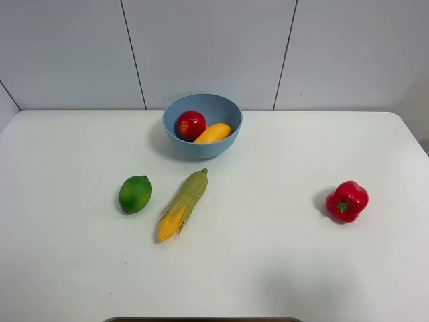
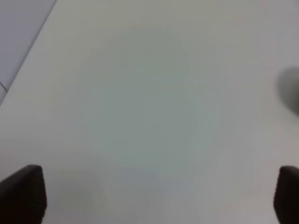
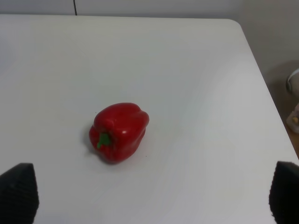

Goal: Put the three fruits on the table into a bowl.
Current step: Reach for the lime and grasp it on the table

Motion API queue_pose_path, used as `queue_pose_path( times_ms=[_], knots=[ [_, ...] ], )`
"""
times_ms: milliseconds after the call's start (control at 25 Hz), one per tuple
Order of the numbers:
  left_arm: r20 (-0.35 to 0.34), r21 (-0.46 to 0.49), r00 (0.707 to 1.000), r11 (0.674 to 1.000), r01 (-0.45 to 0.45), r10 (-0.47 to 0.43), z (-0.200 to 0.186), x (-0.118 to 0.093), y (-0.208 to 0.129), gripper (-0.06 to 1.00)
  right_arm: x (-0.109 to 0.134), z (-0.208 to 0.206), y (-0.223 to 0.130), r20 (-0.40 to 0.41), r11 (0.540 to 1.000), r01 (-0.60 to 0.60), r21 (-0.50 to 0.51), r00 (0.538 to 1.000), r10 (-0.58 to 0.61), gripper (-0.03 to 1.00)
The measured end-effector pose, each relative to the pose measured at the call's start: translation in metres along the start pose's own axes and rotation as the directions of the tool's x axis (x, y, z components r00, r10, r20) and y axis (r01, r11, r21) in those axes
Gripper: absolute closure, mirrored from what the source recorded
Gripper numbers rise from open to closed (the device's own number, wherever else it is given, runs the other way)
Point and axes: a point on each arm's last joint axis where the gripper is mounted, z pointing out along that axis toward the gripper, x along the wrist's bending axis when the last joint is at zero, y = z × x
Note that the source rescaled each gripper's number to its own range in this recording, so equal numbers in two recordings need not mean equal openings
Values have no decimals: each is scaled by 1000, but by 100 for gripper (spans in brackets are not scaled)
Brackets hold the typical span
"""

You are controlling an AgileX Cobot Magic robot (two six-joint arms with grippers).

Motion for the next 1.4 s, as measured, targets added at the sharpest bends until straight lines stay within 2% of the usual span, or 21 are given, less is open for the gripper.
queue_pose_path(
  times_ms=[360, 680, 840, 1040, 1400],
  knots=[
    [-1, 72, 1000, 997, -30, 30, -5, -3, 74, -6, 0, 0, 0, 0, 1000, 0, 0, 1000, 0, -3],
    [18, 185, 991, 973, -135, 134, 28, -11, 140, -6, 0, 0, 0, 0, 1000, 0, 0, 1000, 0, -3],
    [89, 248, 969, 937, -245, 230, 55, -23, 156, -6, 0, 0, 0, 0, 1000, 0, 0, 1000, 0, -3],
    [190, 286, 917, 874, -393, 350, 86, -45, 167, -6, 0, 0, 0, 0, 1000, 0, 0, 1000, 0, -3],
    [308, 366, 852, 774, -516, 422, 144, -88, 179, -6, 0, 0, 0, 0, 1000, 0, 0, 1000, 0, -3]
  ],
)
